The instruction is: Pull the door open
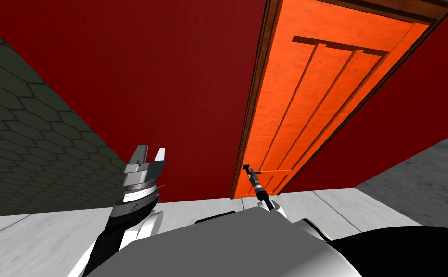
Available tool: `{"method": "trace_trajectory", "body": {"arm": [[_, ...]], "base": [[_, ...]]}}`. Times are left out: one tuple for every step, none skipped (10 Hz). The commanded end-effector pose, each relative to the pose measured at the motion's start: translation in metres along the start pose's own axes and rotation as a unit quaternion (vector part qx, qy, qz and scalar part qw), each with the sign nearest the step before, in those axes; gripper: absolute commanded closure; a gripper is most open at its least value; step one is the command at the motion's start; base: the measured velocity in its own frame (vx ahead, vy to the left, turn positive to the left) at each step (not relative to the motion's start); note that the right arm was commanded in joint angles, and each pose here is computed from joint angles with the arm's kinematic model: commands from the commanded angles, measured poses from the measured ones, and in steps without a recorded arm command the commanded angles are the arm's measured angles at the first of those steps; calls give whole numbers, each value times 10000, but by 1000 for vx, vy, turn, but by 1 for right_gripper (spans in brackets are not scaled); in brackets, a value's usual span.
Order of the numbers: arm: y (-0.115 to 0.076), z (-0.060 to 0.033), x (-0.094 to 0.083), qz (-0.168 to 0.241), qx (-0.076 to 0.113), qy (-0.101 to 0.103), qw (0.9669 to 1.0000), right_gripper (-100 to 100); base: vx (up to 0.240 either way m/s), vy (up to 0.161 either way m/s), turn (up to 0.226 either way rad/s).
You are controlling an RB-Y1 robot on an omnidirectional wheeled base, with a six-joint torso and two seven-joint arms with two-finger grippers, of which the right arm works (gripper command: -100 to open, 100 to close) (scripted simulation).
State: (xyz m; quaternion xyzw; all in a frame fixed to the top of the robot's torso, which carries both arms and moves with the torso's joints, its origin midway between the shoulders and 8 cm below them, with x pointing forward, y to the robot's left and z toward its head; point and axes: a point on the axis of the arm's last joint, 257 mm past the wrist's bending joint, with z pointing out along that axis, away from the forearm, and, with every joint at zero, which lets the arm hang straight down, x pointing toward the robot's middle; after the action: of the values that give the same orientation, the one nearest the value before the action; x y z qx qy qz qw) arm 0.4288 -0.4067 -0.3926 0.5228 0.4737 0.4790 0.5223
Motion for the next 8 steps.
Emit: {"method": "trace_trajectory", "body": {"arm": [[-2, -5, -44, -1, -8, -29, 10000, -100], [7, -3, -30, -4, -9, -19, 10000, -100], [7, -3, -30, -4, -9, -19, 10000, 100], [7, -3, -30, -4, -9, -19, 10000, 100], [7, -3, -30, -4, -9, -19, 10000, 100], [7, -3, -30, -4, -9, -19, 10000, 100], [7, -3, -30, -4, -9, -19, 10000, 100], [7, -3, -30, -4, -9, -19, 10000, 100]], "base": [[50, -25, -24], [18, -7, -6], [0, 0, 0], [-7, 3, 4], [-7, 1, 1], [0, 0, 0], [0, 0, 0], [0, 0, 0]]}}
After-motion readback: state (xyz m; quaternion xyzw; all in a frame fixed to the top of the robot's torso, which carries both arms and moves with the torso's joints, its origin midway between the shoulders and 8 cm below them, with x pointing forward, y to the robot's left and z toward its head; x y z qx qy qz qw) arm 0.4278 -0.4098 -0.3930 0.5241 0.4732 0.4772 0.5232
